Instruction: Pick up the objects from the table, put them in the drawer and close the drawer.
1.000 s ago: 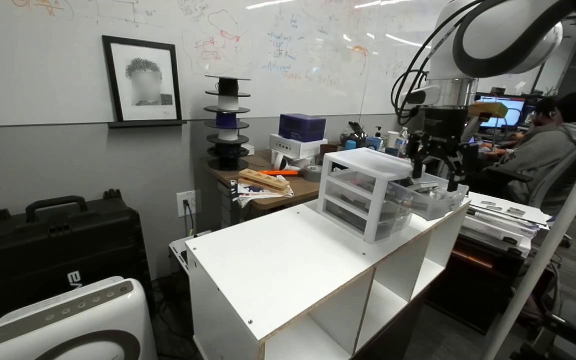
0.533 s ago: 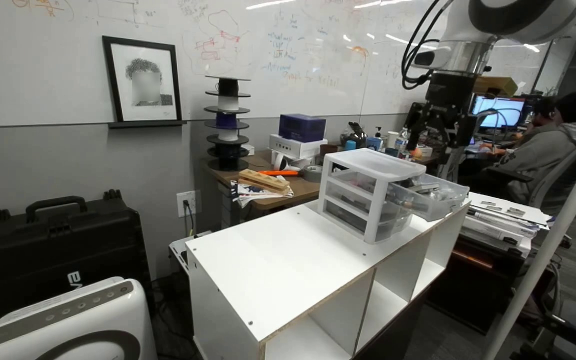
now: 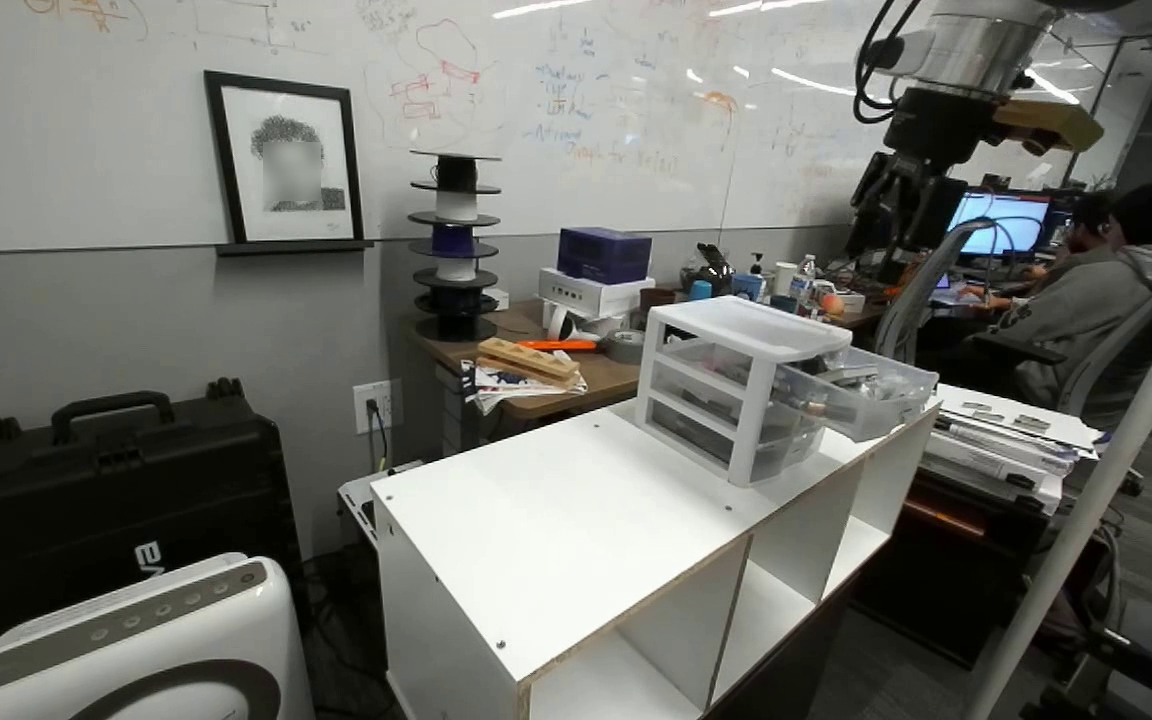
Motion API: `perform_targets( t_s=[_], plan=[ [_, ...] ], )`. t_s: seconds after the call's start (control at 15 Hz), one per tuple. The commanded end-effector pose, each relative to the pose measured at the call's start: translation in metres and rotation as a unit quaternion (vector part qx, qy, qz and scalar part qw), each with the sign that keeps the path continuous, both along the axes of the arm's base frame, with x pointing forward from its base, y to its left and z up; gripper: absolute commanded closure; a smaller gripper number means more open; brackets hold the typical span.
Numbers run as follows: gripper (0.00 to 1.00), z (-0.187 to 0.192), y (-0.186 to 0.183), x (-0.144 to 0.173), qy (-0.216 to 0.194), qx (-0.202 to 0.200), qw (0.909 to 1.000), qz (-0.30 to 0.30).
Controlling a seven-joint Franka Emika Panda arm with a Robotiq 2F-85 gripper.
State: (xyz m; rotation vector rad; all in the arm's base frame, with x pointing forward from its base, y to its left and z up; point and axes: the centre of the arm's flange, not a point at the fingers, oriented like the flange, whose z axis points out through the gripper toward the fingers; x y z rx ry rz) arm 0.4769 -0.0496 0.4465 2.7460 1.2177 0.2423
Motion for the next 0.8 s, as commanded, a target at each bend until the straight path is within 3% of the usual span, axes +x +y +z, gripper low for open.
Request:
perform_targets(
  t_s=[0.0,0.2,0.73],
  plan=[
    [0.0,0.0,0.015,-0.04,0.004,-0.021,0.9949,-0.099],
    [0.0,-0.005,0.028,-0.07,0.024,-0.02,0.984,-0.175],
    [0.0,-0.02,0.045,-0.127,0.068,-0.019,0.9561,-0.285]
  ],
)
